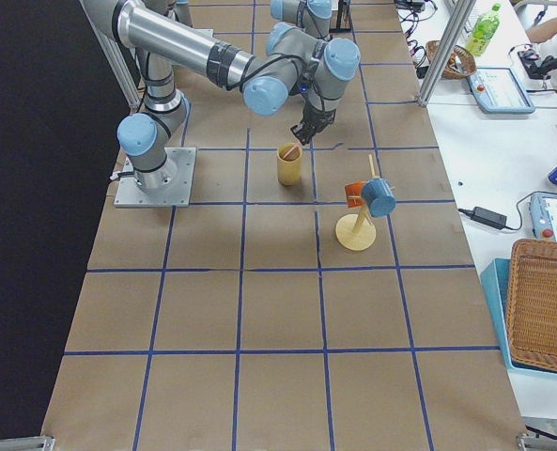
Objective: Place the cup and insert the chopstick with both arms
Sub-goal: 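Set the blue cup at table center while the right gripper lifts the chopstick, then open the left gripper and withdraw it while the right gripper carries the chopstick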
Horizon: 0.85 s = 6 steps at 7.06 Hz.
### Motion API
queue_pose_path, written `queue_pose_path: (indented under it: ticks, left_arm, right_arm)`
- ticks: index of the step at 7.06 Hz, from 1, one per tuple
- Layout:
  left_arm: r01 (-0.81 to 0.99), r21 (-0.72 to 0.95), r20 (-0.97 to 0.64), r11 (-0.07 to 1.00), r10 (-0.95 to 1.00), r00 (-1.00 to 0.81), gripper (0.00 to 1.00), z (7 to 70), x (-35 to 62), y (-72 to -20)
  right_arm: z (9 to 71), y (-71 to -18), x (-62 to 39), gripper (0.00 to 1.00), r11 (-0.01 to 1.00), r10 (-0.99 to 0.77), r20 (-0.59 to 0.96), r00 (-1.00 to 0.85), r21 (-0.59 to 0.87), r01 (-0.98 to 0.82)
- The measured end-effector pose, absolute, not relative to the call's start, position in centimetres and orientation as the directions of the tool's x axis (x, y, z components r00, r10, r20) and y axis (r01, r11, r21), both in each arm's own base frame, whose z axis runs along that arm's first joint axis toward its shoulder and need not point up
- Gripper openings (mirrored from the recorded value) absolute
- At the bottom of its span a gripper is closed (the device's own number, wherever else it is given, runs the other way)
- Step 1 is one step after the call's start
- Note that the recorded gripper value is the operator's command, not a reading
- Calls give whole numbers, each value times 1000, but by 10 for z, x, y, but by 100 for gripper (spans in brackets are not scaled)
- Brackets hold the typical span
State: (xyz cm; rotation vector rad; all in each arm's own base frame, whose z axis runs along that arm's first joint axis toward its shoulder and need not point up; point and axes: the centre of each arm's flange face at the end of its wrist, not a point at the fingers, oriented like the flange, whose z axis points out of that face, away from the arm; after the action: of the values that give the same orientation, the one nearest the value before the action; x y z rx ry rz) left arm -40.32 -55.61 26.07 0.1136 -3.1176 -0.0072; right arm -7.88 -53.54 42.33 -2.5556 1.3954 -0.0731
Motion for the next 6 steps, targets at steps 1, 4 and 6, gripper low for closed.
queue_pose_path:
  ticks: [1, 4, 6]
  left_arm:
    - [-80, -2, 29, 997, -80, -996, 100, 275, -400, -559]
    - [-125, 5, 34, 992, -125, -992, 100, 371, -348, -574]
    - [-81, 23, 21, 996, -82, -996, 100, 439, -293, -554]
  right_arm:
    - [443, -537, -80, 7, -507, -844, -71, 532, -218, -834]
    - [501, -543, -81, 7, -469, -875, -43, 482, -173, -866]
    - [539, -548, -73, 7, -391, -919, 17, 393, -168, -905]
